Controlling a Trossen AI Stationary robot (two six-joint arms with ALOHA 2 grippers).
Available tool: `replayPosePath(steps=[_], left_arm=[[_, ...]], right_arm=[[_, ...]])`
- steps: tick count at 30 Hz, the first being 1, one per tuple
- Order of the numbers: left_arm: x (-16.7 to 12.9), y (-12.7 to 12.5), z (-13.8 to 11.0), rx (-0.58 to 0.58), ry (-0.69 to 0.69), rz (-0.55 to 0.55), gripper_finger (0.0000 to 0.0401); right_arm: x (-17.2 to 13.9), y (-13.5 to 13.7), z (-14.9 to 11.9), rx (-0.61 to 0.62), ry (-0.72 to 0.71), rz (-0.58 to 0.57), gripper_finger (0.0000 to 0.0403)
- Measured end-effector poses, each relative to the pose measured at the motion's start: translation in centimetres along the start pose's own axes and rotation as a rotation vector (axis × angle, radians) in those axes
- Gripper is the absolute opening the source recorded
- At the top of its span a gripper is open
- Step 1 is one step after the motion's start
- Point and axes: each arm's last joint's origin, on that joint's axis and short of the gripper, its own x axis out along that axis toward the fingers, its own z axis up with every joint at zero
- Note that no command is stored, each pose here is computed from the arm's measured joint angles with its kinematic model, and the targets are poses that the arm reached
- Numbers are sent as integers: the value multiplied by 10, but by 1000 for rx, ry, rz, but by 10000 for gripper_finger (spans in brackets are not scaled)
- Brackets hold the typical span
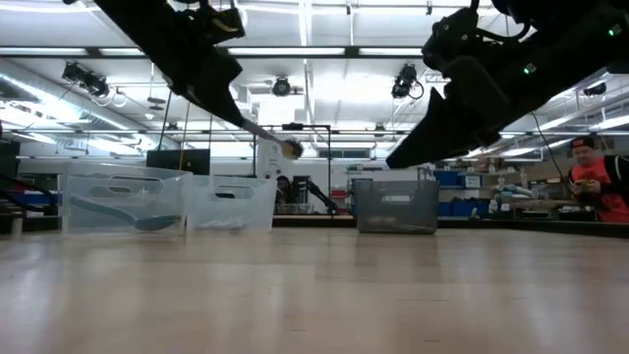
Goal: Sort silverware by color (type)
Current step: Put the purple spoon into the right transparent bin
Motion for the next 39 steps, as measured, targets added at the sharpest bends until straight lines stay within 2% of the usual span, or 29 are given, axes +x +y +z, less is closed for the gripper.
replayPosePath(steps=[7,13,16,23,29,34,39], left_arm=[[-2,12,-15,-48,63,144,35],[-10,33,-22,-102,118,216,35],[-4,39,-21,-123,156,223,35],[20,56,-17,-82,247,257,35],[42,64,-10,-21,294,193,35],[70,69,-10,46,368,65,35],[89,77,-16,79,427,92,35]], right_arm=[[0,1,-1,-13,2,-5,215],[0,1,-2,-19,10,-11,215],[0,1,-1,-13,3,-2,215],[0,3,0,-13,-6,23,215],[0,3,1,-9,-8,34,215],[-1,4,1,-7,-9,45,215],[-3,7,2,-7,-21,58,215]])
